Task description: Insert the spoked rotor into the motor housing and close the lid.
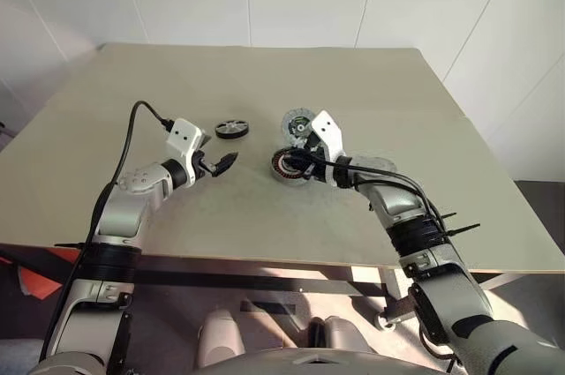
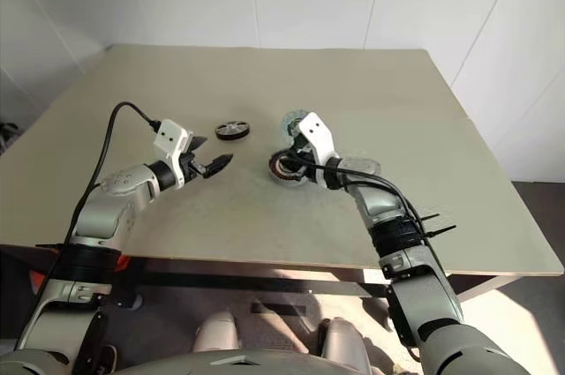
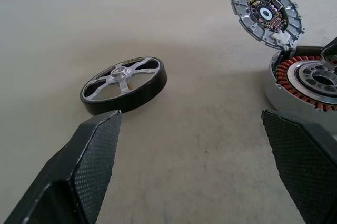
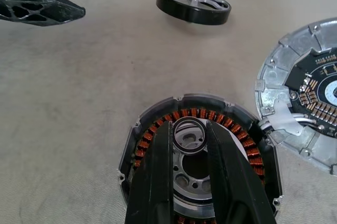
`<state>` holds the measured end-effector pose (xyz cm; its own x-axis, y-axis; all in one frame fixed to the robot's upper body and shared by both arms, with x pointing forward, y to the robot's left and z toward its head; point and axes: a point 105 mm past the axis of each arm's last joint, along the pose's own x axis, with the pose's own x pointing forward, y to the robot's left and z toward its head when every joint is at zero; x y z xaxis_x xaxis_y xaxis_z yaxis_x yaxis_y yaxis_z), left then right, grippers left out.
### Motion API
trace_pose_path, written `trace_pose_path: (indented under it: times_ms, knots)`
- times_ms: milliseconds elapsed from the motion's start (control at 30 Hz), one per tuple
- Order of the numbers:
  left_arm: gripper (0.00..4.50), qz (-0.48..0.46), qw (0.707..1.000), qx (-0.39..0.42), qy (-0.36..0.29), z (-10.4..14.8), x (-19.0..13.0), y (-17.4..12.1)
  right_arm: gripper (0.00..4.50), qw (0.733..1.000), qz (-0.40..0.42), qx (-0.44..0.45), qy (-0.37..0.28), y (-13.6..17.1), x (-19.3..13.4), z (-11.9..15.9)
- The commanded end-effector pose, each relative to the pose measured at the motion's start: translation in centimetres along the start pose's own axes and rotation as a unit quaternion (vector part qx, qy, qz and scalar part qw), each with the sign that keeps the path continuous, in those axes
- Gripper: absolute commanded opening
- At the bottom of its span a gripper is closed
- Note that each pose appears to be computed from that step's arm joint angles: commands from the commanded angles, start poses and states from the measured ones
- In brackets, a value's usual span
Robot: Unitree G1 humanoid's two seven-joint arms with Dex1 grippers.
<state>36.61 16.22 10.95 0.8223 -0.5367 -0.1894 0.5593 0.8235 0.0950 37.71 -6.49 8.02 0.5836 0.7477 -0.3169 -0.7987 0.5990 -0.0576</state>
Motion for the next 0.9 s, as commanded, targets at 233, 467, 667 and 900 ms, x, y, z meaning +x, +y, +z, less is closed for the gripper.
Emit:
trace_pose_path:
  times_ms: [233, 467, 667, 900]
  knots:
    - [4.50, 0.008, 0.999, 0.022, -0.023, 1.6, -0.5, 0.3, 0.60, 1.000, -0.017, -0.016, 0.009, -1.0, -0.1, -0.4]
    - [4.50, 0.008, 0.999, 0.022, -0.023, 1.5, -0.4, 0.2, 0.60, 0.999, -0.016, -0.034, 0.006, -0.9, -1.3, 0.1]
    - [4.50, 0.004, 0.999, 0.023, -0.023, 1.6, 0.0, 0.1, 0.60, 0.999, -0.026, -0.027, 0.022, -1.0, -1.5, -1.0]
    - [4.50, 0.003, 0.999, 0.023, -0.022, 1.6, 0.0, 0.1, 0.60, 0.999, -0.021, -0.037, 0.012, -0.7, -1.3, -0.2]
